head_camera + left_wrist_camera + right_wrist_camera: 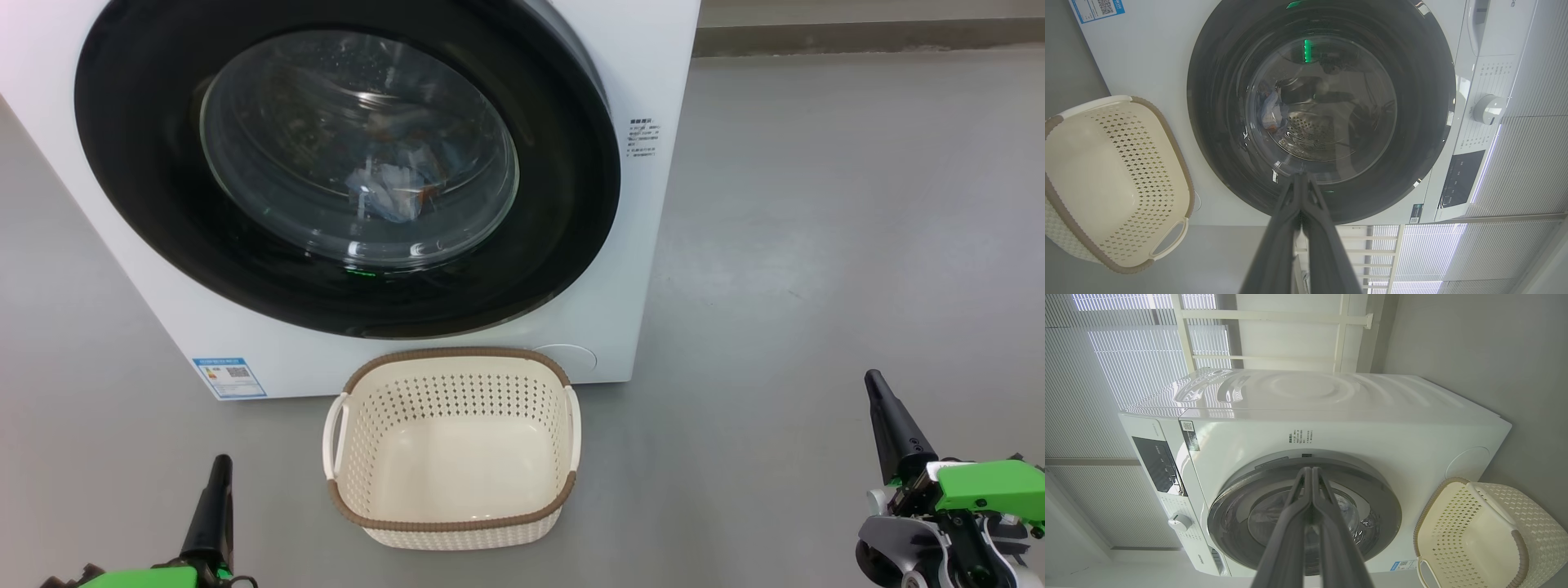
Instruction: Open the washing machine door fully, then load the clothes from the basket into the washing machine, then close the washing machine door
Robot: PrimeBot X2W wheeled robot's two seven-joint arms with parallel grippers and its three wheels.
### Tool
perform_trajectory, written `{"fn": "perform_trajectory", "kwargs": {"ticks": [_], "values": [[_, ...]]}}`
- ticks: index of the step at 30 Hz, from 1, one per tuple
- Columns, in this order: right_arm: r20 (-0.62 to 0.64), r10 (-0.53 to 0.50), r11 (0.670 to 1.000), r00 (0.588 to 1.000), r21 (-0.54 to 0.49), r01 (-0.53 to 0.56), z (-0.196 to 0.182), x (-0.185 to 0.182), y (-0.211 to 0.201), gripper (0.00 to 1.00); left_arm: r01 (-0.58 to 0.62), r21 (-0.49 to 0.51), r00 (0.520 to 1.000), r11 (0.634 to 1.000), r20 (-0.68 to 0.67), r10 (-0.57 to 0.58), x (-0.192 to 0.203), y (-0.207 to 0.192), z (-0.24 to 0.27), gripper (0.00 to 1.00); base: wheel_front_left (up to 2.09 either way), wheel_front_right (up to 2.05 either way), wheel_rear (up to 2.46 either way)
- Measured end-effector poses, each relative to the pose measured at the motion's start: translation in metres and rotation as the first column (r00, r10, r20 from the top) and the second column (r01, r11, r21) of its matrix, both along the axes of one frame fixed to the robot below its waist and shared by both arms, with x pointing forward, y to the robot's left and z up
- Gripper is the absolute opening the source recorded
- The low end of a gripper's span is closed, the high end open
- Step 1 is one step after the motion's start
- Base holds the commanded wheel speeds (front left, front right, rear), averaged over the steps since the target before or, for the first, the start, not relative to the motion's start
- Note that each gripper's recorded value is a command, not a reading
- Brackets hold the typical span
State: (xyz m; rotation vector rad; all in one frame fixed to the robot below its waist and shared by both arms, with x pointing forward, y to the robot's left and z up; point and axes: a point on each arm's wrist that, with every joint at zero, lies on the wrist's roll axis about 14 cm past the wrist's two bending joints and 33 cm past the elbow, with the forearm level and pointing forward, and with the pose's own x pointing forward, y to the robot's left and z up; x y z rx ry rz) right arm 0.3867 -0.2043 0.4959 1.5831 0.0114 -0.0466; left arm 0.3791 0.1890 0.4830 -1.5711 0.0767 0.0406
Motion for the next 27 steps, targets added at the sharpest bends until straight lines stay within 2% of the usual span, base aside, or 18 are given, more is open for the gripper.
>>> {"fn": "perform_trajectory", "kwargs": {"ticks": [27], "values": [[0.000,0.000,1.000,1.000,0.000,0.000,0.0000,0.0000,0.0000,0.00,0.000,0.000,1.000,1.000,0.000,0.000,0.0000,0.0000,0.0001,0.00,0.00,0.00,0.00]]}}
